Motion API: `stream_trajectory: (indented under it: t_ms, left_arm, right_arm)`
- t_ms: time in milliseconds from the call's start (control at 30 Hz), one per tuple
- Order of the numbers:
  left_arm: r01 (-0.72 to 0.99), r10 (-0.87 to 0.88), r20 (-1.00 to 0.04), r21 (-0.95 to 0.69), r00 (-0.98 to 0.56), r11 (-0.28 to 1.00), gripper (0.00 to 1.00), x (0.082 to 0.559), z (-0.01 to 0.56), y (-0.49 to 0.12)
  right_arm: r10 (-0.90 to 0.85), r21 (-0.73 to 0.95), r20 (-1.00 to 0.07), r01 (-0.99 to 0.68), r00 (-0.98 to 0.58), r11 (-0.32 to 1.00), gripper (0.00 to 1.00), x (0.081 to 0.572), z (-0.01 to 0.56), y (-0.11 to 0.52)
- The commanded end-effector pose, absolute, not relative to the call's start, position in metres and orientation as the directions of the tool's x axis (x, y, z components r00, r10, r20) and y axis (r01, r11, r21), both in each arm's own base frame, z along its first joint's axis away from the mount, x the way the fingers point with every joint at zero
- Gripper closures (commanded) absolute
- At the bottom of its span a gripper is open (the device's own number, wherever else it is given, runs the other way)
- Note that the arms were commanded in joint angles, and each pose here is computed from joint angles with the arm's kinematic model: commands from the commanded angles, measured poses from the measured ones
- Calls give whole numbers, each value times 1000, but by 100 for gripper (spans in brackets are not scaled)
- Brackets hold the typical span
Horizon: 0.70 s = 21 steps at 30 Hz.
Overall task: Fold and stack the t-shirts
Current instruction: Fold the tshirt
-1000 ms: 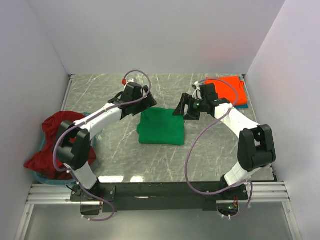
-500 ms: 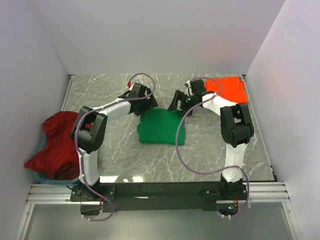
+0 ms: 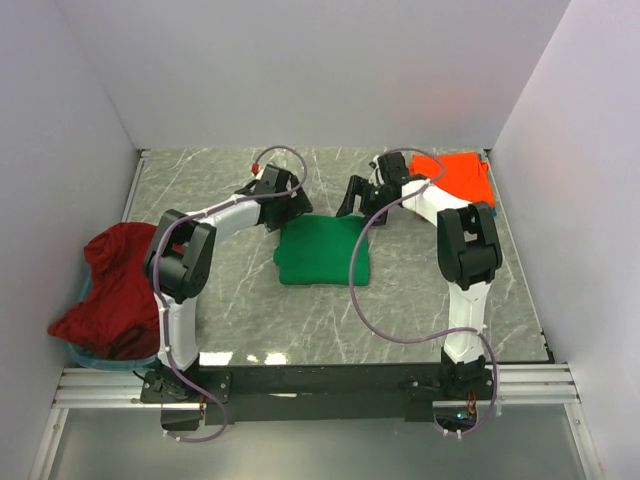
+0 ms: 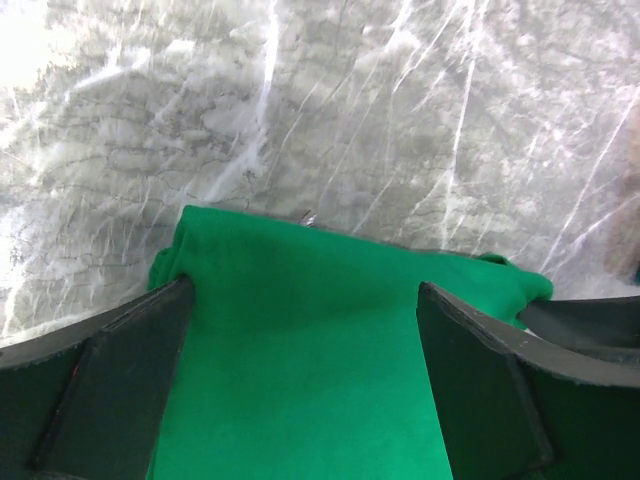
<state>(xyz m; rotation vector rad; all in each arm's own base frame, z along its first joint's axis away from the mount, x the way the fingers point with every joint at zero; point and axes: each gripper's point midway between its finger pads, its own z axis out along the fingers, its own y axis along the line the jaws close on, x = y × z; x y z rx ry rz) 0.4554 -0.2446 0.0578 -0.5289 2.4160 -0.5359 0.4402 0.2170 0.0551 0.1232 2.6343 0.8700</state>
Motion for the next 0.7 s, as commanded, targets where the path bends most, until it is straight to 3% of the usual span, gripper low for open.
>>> stream_trajectory:
  t_ms: [0, 133, 333, 533, 667]
  left_arm:
    - [-183, -496, -533, -534, -685, 826, 1, 467, 118, -245]
    - [-124, -524, -617, -571, -588, 811, 1, 444, 195, -231]
    - [-122, -590, -659, -613, -466, 781, 0, 377, 254, -184]
    - [-155, -659, -647, -658, -384, 737, 1, 307, 254, -138]
    - [-210, -675, -631, -652, -382, 729, 1, 276, 232, -117]
  right_arm:
    - [186, 512, -463, -91, -866, 854, 9, 458, 111, 200]
    - [218, 448, -631, -120, -744, 886, 8, 446, 198, 180]
    - [360, 435, -773, -24, -522, 900, 8, 383, 260, 130]
    - [447, 465, -803, 53, -395, 884, 7, 330, 255, 95]
    - [402, 455, -788, -1, -467, 891, 3, 312, 221, 103]
